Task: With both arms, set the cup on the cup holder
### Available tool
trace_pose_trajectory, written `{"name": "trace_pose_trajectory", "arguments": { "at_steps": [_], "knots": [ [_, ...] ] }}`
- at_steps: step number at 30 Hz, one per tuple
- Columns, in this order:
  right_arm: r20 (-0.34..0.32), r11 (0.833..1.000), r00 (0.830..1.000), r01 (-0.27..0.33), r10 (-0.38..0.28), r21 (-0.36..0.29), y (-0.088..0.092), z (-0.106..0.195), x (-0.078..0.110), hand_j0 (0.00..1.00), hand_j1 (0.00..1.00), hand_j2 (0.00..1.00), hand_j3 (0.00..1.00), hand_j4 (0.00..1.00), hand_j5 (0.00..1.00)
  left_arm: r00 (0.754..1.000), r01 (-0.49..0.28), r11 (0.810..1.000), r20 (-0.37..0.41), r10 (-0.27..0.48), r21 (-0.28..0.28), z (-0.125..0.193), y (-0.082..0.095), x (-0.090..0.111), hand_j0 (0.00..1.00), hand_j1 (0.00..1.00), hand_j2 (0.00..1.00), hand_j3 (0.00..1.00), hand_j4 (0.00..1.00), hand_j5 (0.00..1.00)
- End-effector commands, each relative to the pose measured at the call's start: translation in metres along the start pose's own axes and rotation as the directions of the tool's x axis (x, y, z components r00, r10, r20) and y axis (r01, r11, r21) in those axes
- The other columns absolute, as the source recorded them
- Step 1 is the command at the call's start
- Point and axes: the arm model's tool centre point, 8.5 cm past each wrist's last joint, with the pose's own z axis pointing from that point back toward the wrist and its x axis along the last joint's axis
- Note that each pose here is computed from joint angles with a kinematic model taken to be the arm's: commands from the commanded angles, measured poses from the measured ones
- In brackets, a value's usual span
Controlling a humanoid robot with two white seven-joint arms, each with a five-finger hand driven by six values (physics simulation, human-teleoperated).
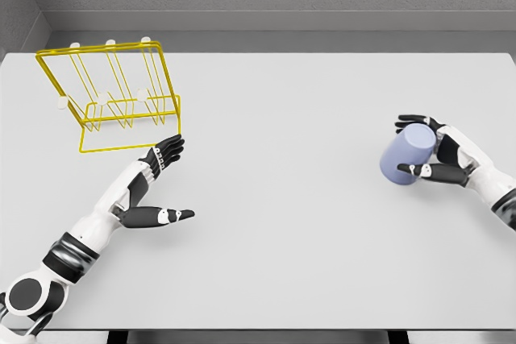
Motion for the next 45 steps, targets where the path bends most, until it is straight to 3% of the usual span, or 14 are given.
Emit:
{"name": "trace_pose_trajectory", "arguments": {
  "at_steps": [1, 15, 26, 39, 45],
  "knots": [
    [0.004, 1.000, 1.000, 0.008, -0.008, -0.002, 0.000, 0.000, 0.000, 0.59, 0.59, 0.59, 0.59, 0.59, 0.59, 1.000, 0.000, 1.000, 0.000, 0.000, 0.000, 0.000, 0.000, 0.000, 1.00, 1.00, 1.00, 1.00, 1.00, 1.00],
    [0.025, 1.000, 1.000, 0.009, -0.009, -0.002, 0.001, -0.006, 0.005, 0.55, 0.55, 0.55, 0.55, 0.55, 0.55, 1.000, 0.009, 1.000, 0.011, -0.010, 0.020, -0.001, 0.007, 0.004, 1.00, 1.00, 1.00, 1.00, 1.00, 1.00],
    [0.123, 1.000, 0.992, -0.004, 0.001, 0.030, 0.011, -0.037, 0.036, 0.54, 0.54, 0.54, 0.54, 0.54, 0.54, 1.000, 0.001, 1.000, 0.020, -0.001, 0.020, -0.003, 0.002, 0.004, 1.00, 1.00, 1.00, 1.00, 1.00, 1.00],
    [0.180, 0.998, 0.984, -0.020, 0.010, 0.052, 0.018, -0.051, 0.055, 0.53, 0.53, 0.53, 0.53, 0.53, 0.53, 1.000, -0.002, 1.000, 0.020, 0.001, 0.020, -0.004, 0.002, 0.003, 1.00, 1.00, 1.00, 1.00, 1.00, 1.00],
    [0.193, 0.996, 0.981, -0.021, 0.004, 0.085, 0.031, -0.062, 0.059, 0.53, 0.53, 0.53, 0.53, 0.53, 0.53, 1.000, -0.006, 1.000, 0.018, 0.006, 0.020, -0.003, 0.001, 0.003, 1.00, 1.00, 1.00, 1.00, 1.00, 1.00]
  ]
}}
